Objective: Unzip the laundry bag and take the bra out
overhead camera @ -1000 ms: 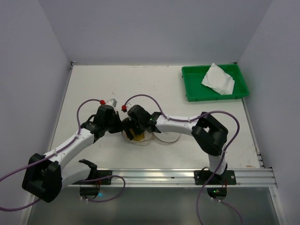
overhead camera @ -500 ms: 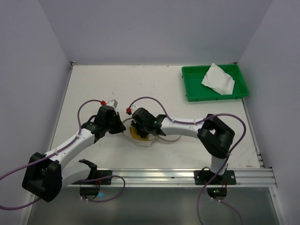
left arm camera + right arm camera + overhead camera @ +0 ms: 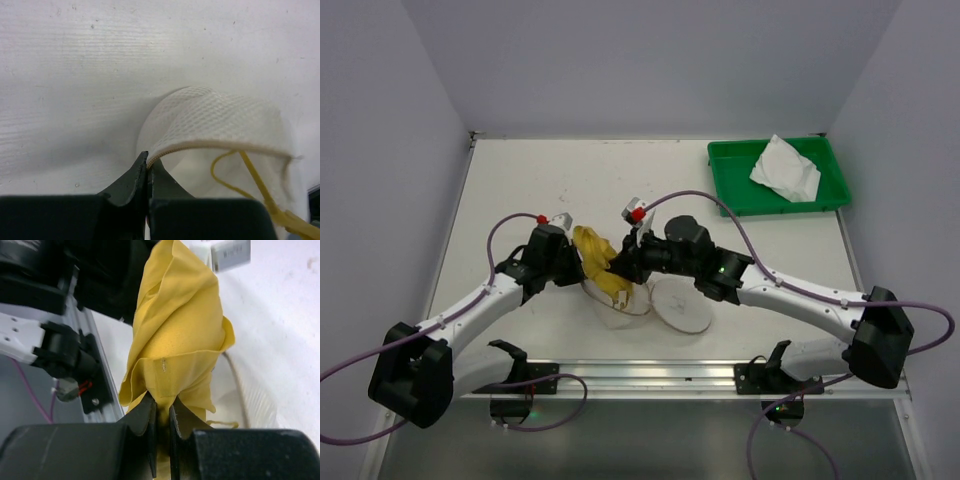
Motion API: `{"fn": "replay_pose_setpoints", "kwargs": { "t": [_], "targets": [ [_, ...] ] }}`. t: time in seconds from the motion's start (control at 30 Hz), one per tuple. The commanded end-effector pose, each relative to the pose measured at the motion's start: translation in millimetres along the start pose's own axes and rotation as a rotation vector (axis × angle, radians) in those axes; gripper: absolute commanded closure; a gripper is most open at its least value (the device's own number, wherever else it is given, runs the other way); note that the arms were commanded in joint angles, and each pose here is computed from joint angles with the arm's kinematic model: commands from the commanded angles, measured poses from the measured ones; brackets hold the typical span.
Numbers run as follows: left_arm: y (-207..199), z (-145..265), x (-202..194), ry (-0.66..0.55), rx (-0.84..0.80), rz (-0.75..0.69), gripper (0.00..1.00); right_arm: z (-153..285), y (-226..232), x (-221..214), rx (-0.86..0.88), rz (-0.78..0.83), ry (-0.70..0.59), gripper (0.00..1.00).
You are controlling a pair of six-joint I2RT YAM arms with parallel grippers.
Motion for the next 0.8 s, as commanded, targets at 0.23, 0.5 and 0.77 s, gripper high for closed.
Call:
{"fn": "replay_pose_setpoints", "kwargs": {
  "t": [0.23,0.5,0.77],
  "targets": [
    [-5.3,0.0,0.2,-0.006,-0.06,0.006,1.0,32.0,-29.9,78.9,-0.123,-0.058,-0.424,1.0],
    [-2.3,-0.7,-1.3,-0.009,-0.049,-0.001,1.0,91.4,-126.6,112.4,-0.555,-0.03,-0.458,1.0],
    [-4.9,-3.7,-0.2,0.003,-0.067,-0.007,1.0,154.0,-245.9,105.2,-0.819,-0.111,-0.428,1.0]
  ]
}}
Point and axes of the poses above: each gripper's point midway between its finger pads, its own z axis back along the fingers, its own y axis along the line the jaws close on, x = y × z, the point moved 10 cm from there along z, back along the fingers, and after that the axes turned 9 degrees about z, right-handed, at the moved point
